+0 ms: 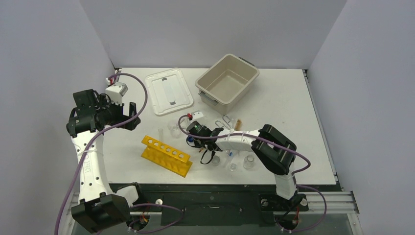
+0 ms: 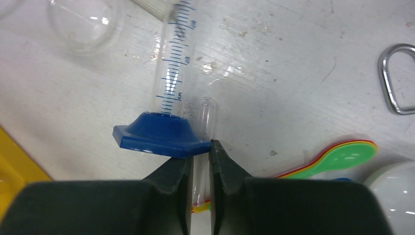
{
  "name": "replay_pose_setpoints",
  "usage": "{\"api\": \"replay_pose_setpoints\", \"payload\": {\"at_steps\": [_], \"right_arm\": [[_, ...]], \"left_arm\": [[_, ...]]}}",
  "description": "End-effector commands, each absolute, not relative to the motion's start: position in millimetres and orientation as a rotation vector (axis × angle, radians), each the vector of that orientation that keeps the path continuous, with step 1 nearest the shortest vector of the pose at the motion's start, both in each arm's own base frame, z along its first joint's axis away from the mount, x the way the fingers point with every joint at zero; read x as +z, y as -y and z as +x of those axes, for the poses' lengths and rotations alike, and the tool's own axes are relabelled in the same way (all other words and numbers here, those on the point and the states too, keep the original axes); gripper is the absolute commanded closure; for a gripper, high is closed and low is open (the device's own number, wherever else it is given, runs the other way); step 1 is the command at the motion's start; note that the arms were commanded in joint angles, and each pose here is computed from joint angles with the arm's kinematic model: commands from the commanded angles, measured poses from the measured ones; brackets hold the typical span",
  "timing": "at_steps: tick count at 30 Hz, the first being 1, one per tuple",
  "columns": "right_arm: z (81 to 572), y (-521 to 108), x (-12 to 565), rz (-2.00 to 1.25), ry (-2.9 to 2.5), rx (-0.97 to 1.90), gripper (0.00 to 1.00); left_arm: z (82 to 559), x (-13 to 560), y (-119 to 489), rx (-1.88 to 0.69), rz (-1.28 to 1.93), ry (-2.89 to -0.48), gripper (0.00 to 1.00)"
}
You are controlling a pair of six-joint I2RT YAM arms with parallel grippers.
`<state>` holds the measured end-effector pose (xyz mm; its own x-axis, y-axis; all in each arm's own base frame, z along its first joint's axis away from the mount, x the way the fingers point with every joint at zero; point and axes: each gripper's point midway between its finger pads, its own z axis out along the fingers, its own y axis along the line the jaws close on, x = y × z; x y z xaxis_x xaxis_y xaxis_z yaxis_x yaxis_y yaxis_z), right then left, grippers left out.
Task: Organize the chemistry lab equipment
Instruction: Pick up the test tube at the center of the board.
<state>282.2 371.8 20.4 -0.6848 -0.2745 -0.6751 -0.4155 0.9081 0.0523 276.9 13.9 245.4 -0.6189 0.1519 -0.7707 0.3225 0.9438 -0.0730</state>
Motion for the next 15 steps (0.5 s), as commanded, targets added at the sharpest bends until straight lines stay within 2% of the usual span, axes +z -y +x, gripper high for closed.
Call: {"api": "replay_pose_setpoints", "payload": {"at_steps": [1, 10, 15], "right_arm": [[289, -353, 38, -0.473, -2.339, 0.222, 0.98], [287, -344, 84, -0.491, -2.286, 0.264, 1.00], [287, -340, 82, -0.502, -2.307, 0.246, 1.00]], "left_arm": [[275, 258, -6, -0.286, 0.407, -2.193, 0.03], [270, 262, 3, -0.327, 0.434, -2.166, 0.03], [270, 263, 4, -0.330, 0.435, -2.154, 0.03]]}}
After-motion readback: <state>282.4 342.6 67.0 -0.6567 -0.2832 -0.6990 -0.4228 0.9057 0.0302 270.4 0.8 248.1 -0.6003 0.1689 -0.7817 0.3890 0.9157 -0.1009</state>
